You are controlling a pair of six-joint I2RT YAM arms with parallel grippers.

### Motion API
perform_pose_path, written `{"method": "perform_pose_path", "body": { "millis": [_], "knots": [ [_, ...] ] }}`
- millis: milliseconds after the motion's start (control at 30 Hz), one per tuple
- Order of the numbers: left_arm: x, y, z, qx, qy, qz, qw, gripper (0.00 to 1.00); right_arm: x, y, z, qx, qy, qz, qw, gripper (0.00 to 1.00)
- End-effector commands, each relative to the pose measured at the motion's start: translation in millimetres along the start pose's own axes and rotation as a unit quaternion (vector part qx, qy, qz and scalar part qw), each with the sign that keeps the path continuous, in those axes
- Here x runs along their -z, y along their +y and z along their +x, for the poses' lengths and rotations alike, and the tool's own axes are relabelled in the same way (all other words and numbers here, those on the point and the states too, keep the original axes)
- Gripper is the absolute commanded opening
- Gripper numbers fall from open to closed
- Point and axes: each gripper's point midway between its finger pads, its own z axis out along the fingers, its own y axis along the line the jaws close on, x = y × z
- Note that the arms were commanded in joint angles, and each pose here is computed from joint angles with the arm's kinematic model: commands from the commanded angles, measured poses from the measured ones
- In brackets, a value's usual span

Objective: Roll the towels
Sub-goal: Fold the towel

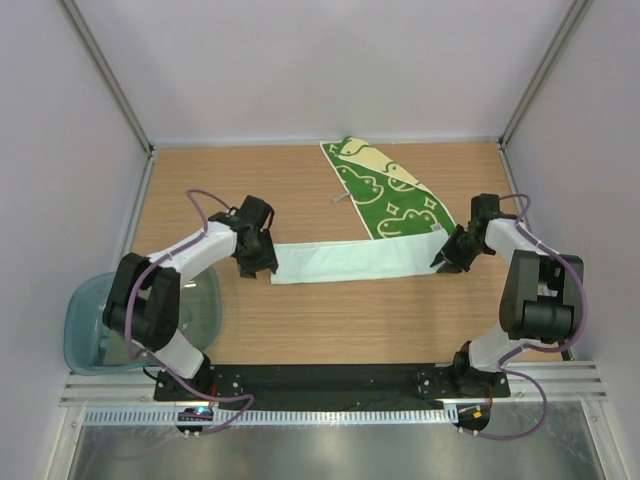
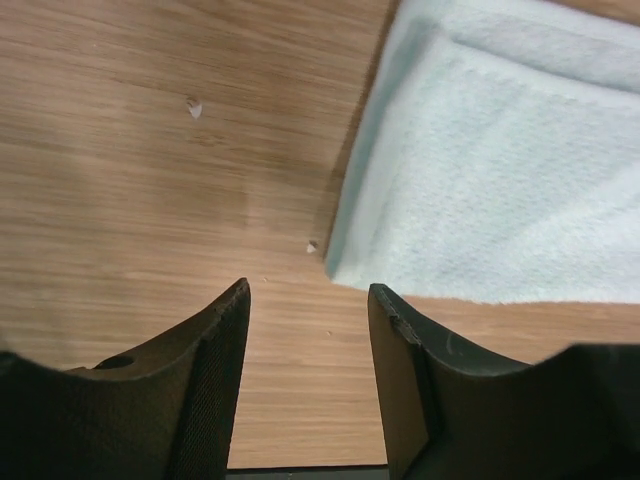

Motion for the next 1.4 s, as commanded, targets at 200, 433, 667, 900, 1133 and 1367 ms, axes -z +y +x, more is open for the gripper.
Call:
{"method": "perform_pose_path", "body": {
  "millis": [200, 433, 667, 900, 1133, 1367],
  "knots": [
    [48.3, -44.8, -32.1, -0.021, -0.062, 0.048, 0.997, 0.51, 34.4, 22.5, -13.3, 0.028, -0.048, -0.045, 0.997, 0.38],
    [6.9, -62.1, -16.5, -0.028, -0.017, 0.074, 0.997, 0.49, 18.5, 4.4, -21.9, 0.01, -0.057, 0.005, 0.998, 0.2],
    [-22.8, -52.5, -6.5, -0.03, 0.006, 0.053, 0.998, 0.48, 0.3, -32.7, -25.8, -0.006, -0.048, 0.069, 0.996, 0.15],
    [-35.7, -25.2, -8.2, -0.015, 0.014, 0.029, 0.999, 0.47, -5.1, -50.0, -30.1, -0.025, -0.047, 0.103, 0.993, 0.14],
    [-33.8, -18.6, -9.2, -0.014, 0.014, 0.025, 0.999, 0.47, 4.9, -58.5, -40.5, -0.03, -0.071, 0.134, 0.988, 0.14],
    [-13.3, -24.0, -14.0, -0.025, 0.014, 0.035, 0.999, 0.55, 44.0, -2.8, -25.1, -0.037, -0.153, -0.06, 0.986, 0.58]
  ]
}}
